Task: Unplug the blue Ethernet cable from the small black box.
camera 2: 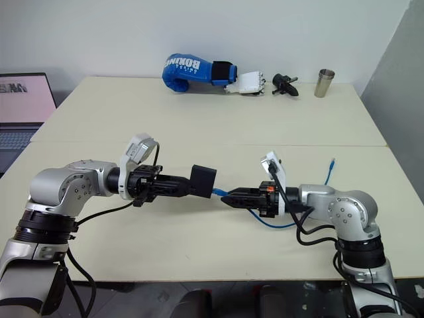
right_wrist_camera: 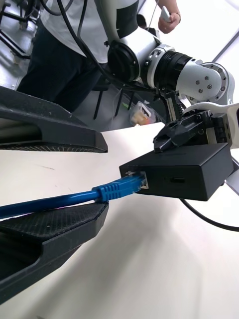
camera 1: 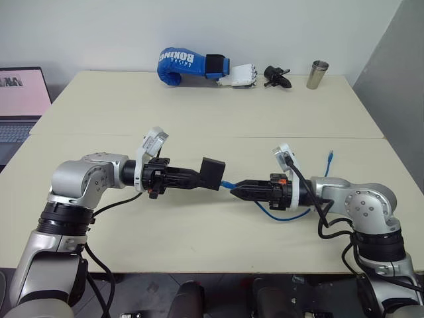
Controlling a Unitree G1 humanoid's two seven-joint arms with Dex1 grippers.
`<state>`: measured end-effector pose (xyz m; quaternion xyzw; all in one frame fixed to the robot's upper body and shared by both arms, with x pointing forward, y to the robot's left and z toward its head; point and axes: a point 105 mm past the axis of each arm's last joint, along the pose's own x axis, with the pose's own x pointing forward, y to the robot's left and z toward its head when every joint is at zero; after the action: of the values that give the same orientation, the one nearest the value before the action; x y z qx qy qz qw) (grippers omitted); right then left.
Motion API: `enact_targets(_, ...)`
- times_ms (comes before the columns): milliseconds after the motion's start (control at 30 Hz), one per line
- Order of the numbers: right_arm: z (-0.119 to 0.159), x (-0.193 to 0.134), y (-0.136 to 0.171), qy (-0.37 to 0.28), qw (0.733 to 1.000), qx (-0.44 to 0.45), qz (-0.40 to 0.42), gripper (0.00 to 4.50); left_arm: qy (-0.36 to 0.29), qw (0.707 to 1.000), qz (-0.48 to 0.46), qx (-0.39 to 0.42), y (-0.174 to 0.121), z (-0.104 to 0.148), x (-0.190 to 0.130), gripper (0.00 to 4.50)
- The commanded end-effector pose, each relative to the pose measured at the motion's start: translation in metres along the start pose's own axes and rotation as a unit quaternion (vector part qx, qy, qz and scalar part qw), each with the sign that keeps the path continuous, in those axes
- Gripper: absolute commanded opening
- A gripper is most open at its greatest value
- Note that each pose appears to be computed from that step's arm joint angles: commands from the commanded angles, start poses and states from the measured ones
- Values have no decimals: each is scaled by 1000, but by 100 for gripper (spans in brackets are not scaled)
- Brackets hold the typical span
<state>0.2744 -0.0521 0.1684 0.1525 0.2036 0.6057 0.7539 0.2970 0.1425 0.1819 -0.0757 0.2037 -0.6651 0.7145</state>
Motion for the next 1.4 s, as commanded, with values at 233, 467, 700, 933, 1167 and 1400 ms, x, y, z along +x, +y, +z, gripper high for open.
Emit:
enact_targets(233, 17, 10, 6, -9, 999, -41, 31, 159, -3, 1000, -5, 20, -6, 9, 0, 76)
enact_targets(467, 16, 12, -1, 0, 999, -40, 26, 159, -3, 1000, -7, 20, -7, 9, 1, 76)
enact_targets(700, 17, 13, -10, 9, 999, -48, 17, 159, -2, 1000, -8, 21, -7, 9, 2, 76)
enact_targets(933, 18, 14, -9, 13, 998, -49, 24, 159, -1, 1000, -7, 22, -7, 9, 1, 76)
enact_targets(1167, 16, 14, -4, 21, 998, -49, 40, 159, -1, 1000, -6, 22, -7, 9, 1, 76)
enact_targets(1400, 14, 13, 0, 33, 997, -47, 54, 159, -1, 1000, -6, 22, -7, 10, 1, 76)
